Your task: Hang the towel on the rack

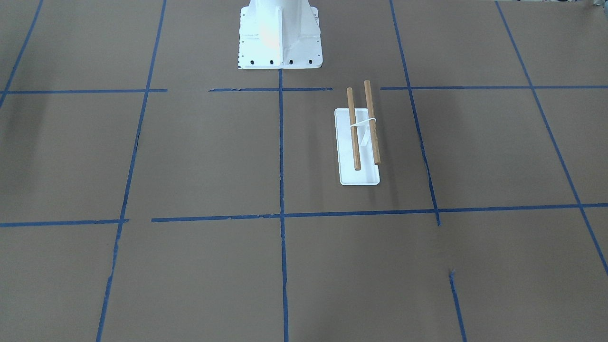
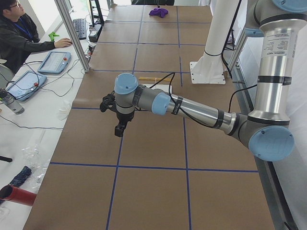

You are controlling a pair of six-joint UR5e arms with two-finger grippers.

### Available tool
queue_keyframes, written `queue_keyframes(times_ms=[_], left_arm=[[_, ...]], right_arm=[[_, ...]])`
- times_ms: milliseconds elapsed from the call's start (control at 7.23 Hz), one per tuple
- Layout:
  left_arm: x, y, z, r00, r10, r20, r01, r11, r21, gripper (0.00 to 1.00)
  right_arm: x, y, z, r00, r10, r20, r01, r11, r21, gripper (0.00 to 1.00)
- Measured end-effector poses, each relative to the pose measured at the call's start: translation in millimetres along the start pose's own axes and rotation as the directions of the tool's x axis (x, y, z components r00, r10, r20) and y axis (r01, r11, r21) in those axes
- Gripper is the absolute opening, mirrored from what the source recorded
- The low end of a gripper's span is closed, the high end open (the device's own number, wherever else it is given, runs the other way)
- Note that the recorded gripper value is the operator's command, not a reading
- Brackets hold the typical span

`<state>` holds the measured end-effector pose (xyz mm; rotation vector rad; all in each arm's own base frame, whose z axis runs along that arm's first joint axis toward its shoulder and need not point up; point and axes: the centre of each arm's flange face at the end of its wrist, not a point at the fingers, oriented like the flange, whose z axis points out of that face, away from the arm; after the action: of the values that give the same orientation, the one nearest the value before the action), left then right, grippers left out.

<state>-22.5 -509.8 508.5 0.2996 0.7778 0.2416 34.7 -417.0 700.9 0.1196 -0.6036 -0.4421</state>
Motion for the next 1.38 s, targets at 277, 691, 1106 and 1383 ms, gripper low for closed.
queue_keyframes(times_ms=[277, 691, 1106, 1383], left_arm=[[0, 0, 0, 1.0, 0.006, -0.001, -0.006, 1.0, 0.006, 1.0], [0, 0, 0, 1.0, 0.018, -0.001, -0.018, 1.0, 0.018, 1.0], [0, 0, 0, 1.0, 0.019, -0.001, -0.019, 1.0, 0.019, 1.0], [0, 0, 0, 1.0, 0.019, -0.001, -0.019, 1.0, 0.019, 1.0]], right_arm=[[27, 40, 53, 0.998, -0.057, -0.016, 0.057, 0.998, -0.015, 0.83], [50, 75, 96, 0.995, -0.081, -0.061, 0.081, 0.997, -0.014, 0.08], [53, 70, 94, 0.992, -0.091, -0.083, 0.091, 0.996, -0.01, 0.0], [45, 51, 76, 0.989, -0.115, -0.092, 0.117, 0.993, 0.023, 0.0]])
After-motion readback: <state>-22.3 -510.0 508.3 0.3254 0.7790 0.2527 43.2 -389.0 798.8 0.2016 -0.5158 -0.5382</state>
